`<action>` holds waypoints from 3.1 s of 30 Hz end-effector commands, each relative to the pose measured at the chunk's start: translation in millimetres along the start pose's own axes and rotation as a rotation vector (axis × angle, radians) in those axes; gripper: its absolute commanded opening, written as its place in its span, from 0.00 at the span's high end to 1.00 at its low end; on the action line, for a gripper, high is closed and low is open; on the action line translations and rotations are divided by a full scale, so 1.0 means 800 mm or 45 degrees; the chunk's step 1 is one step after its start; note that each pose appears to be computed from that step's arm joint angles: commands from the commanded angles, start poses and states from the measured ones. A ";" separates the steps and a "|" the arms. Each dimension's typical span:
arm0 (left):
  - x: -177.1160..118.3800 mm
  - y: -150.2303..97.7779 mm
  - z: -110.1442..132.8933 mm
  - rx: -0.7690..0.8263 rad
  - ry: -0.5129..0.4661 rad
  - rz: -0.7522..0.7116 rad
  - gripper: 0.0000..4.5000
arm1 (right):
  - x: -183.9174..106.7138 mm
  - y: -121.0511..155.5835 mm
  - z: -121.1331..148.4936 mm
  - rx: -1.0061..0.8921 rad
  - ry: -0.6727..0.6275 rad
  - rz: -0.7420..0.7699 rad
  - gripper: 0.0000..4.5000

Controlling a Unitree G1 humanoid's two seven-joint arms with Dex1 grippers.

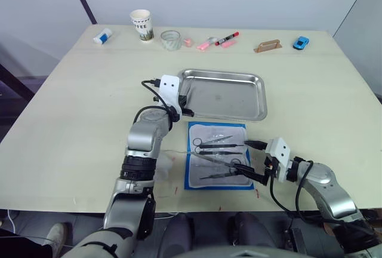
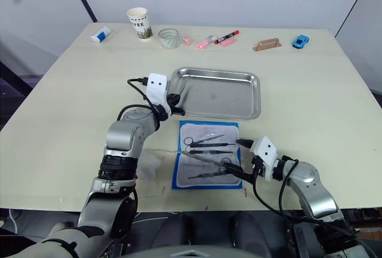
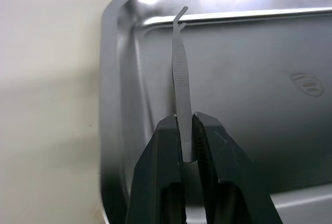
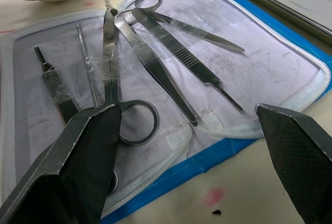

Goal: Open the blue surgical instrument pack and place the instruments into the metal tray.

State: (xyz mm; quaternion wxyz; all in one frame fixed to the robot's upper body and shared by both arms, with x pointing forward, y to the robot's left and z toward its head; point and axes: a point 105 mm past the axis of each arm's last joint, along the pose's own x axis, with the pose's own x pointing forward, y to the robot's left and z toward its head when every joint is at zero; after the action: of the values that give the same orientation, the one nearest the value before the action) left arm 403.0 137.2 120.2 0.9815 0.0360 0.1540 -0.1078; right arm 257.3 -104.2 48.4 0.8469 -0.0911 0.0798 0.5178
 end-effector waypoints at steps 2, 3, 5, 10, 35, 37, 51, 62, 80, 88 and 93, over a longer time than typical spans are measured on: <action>0.007 0.001 0.013 -0.017 -0.022 0.025 0.97 | -0.002 0.018 -0.047 0.079 0.194 0.055 0.00; 0.008 0.001 0.012 -0.025 -0.015 0.031 0.97 | -0.002 0.018 -0.048 0.079 0.195 0.055 0.00; 0.009 0.001 0.011 -0.023 -0.007 0.034 0.97 | -0.002 0.017 -0.048 0.079 0.197 0.055 0.00; 0.008 0.007 0.013 -0.015 -0.021 0.081 0.80 | -0.003 0.018 -0.049 0.079 0.202 0.055 0.00; -0.024 0.002 0.100 0.074 -0.442 -0.306 0.65 | 0.001 0.022 -0.051 0.096 0.196 0.055 0.00; -0.037 -0.002 0.102 0.170 -0.492 -0.478 0.65 | 0.001 0.022 -0.052 0.099 0.196 0.051 0.00; -0.101 -0.020 0.030 0.480 -0.302 -1.239 0.65 | 0.002 0.017 -0.051 0.093 0.198 0.042 0.00; -0.093 -0.038 -0.034 0.591 -0.119 -1.405 0.65 | 0.004 0.016 -0.051 0.086 0.199 0.043 0.00; -0.065 -0.053 -0.057 0.719 -0.045 -1.371 0.65 | 0.003 0.013 -0.051 0.075 0.200 0.024 0.00; -0.073 -0.061 -0.061 0.725 -0.040 -1.437 0.65 | 0.004 0.012 -0.051 0.070 0.200 0.022 0.00; -0.074 -0.062 -0.063 0.722 -0.029 -1.449 0.65 | 0.004 0.012 -0.052 0.072 0.201 0.021 0.00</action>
State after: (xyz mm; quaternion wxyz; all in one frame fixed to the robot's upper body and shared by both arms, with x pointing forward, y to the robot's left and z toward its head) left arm 325.9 109.3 85.5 0.7345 0.1990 0.1128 -0.6389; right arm 260.0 -100.1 48.8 0.8434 -0.0943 0.0750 0.5235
